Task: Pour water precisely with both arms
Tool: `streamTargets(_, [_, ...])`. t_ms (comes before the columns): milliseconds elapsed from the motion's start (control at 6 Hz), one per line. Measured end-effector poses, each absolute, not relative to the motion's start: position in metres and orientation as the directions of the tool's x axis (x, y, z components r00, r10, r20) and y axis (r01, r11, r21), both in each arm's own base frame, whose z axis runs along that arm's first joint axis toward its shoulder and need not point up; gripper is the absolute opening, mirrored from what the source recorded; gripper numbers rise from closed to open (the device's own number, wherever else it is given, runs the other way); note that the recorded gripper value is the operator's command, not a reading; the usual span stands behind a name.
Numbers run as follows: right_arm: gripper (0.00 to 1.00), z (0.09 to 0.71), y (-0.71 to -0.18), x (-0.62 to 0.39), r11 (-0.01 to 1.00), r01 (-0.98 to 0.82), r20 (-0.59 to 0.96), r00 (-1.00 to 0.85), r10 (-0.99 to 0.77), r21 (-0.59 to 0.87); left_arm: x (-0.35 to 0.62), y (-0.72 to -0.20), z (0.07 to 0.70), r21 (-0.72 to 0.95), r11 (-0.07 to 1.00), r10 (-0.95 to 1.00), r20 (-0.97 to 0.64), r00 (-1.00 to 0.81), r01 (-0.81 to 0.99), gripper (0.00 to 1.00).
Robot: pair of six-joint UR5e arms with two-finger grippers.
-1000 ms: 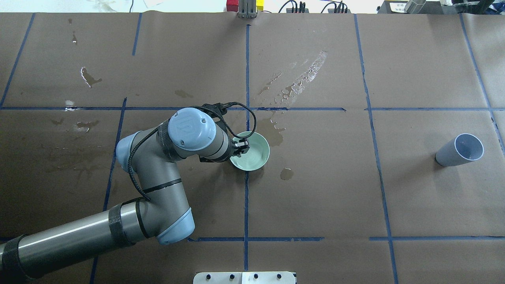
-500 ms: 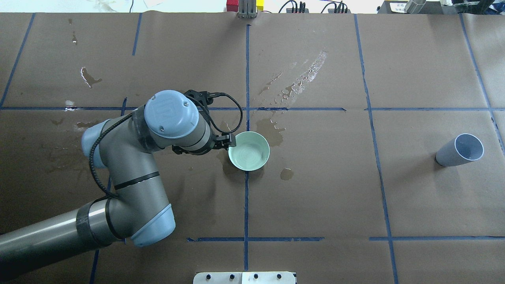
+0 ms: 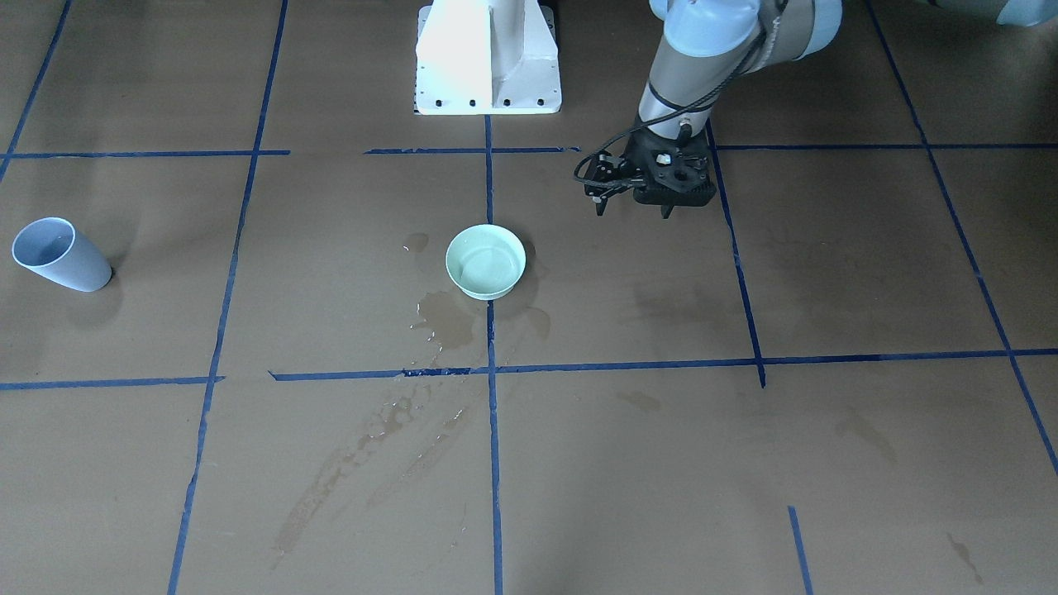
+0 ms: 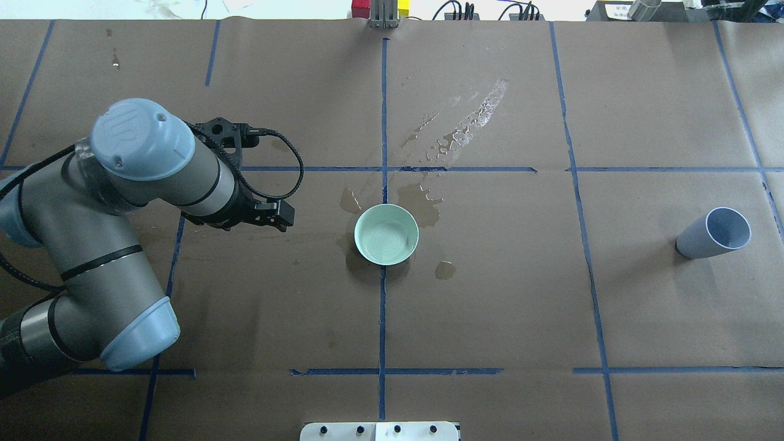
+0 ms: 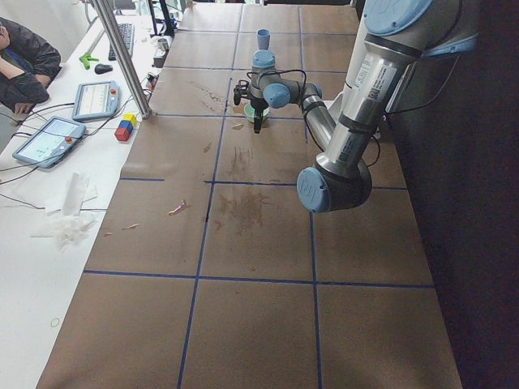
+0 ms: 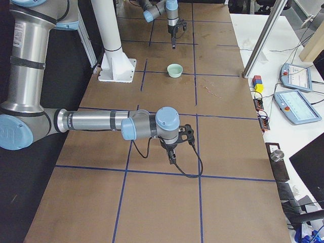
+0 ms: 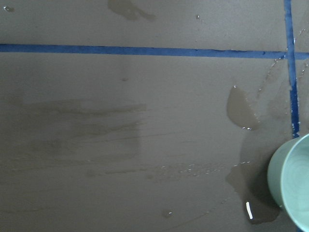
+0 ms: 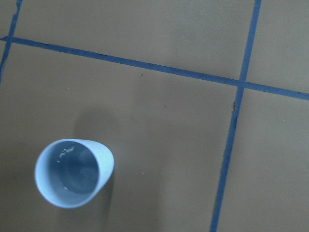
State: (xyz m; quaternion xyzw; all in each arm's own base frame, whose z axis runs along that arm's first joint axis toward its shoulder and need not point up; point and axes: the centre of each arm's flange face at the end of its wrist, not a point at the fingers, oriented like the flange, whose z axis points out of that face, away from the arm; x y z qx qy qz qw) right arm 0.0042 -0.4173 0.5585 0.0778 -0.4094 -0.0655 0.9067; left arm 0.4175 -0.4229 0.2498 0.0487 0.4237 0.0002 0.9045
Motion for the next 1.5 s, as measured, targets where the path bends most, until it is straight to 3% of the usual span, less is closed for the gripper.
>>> streamTargets(333, [1.0, 0.5, -0.406, -0.042, 0.988, -0.032, 0.767, 0.635, -0.095, 0.15, 0.413, -0.422, 0.252, 0.088, 0.996, 0.047, -0.768, 0.639, 0.033, 1.0])
streamTargets(667, [0.99, 0.496, -0.37, -0.101, 0.976, -0.136, 0.774, 0.631, -0.047, 0.17, 0.414, -0.422, 0.253, 0.086, 0.996, 0.046, -0.767, 0.64, 0.033, 1.0])
streamTargets(1167, [0.99, 0.535, -0.313, -0.169, 0.921, -0.274, 0.75, 0.66, -0.029, 0.277, 0.414, -0.422, 0.255, 0.084, 0.996, 0.043, -0.766, 0.642, 0.033, 1.0])
streamTargets(1500, [0.98, 0.592, -0.289, -0.203, 0.854, -0.358, 0.728, 0.684, -0.036, 0.378, 0.414, -0.422, 0.254, 0.084, 0.996, 0.043, -0.766, 0.641, 0.034, 1.0])
